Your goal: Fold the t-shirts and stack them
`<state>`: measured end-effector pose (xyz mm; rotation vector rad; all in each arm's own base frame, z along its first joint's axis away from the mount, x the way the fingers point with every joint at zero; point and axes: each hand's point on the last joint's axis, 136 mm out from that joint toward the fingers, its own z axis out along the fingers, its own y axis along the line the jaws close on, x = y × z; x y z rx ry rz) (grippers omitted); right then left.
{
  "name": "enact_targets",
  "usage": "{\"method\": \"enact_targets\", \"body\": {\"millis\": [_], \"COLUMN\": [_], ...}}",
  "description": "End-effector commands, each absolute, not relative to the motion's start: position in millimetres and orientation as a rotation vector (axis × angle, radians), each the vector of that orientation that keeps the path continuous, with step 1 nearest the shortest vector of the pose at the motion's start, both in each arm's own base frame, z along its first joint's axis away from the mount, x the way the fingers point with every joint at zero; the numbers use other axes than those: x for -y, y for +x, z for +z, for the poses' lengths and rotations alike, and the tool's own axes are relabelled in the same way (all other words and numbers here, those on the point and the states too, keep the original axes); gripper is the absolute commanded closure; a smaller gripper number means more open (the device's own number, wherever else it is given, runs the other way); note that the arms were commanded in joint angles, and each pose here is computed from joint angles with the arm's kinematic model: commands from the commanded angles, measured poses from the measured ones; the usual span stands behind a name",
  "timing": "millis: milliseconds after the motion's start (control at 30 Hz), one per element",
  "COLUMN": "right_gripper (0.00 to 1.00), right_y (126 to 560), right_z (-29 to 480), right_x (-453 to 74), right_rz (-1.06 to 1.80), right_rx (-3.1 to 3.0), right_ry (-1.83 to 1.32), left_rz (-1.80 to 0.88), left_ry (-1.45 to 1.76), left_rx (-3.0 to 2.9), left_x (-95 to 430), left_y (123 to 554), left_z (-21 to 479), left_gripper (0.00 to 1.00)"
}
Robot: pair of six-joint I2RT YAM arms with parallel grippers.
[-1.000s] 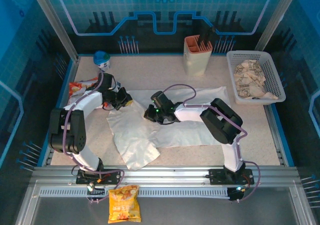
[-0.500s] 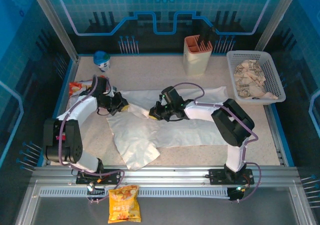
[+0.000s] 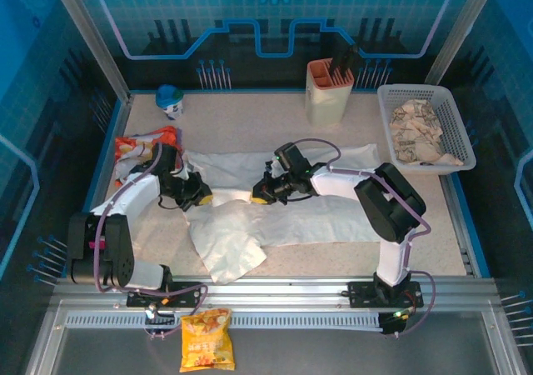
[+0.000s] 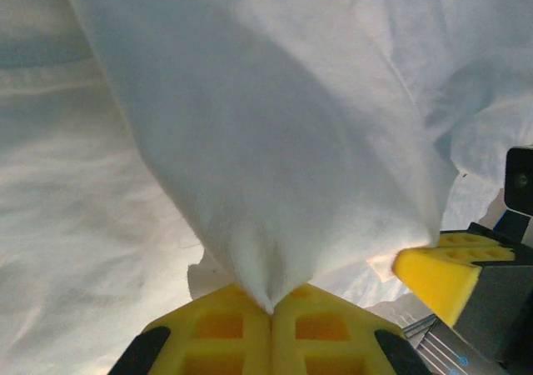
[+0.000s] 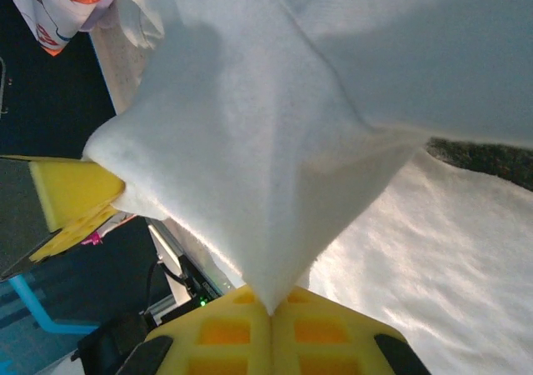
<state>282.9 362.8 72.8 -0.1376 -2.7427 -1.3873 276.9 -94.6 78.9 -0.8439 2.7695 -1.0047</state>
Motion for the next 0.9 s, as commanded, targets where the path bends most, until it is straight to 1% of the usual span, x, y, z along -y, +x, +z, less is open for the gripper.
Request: {"method": "enact_targets", "body": {"millis": [0, 67, 300, 600, 867], "right_gripper": [1.00, 1.00, 1.00, 1.00, 1.00], "right_y": [277.3, 276.1, 272.0, 278.9, 273.9], "right_z": [88.2, 85.0, 74.0, 88.3, 73.0], "right_x": [-363.9, -363.8, -362.2, -353.7, -349.7], "right_rz": [-1.438, -1.422, -1.399, -1.431, -1.370], "right_rx": [2.671, 2.665, 2.633, 2.619, 2.614], "right_ry": [-0.063, -0.049, -0.037, 0.014, 0.029], "left_rz": [-1.005, -0.984, -0.954, -1.013, -0.998], "left_ry": [-0.862, -0.865, -0.900, -0.912, -0.920], "left_rx": [-2.798, -2.816, -2.837, -2.799, -2.875], "left_x": [90.5, 88.1, 78.5, 75.3, 75.9], "left_y": [262.9, 259.5, 253.5, 264.6, 250.1], "left_z": [76.0, 72.7, 64.7, 80.9, 59.8], "left_gripper": [0.99, 0.98, 0.97, 0.96, 0.92]}}
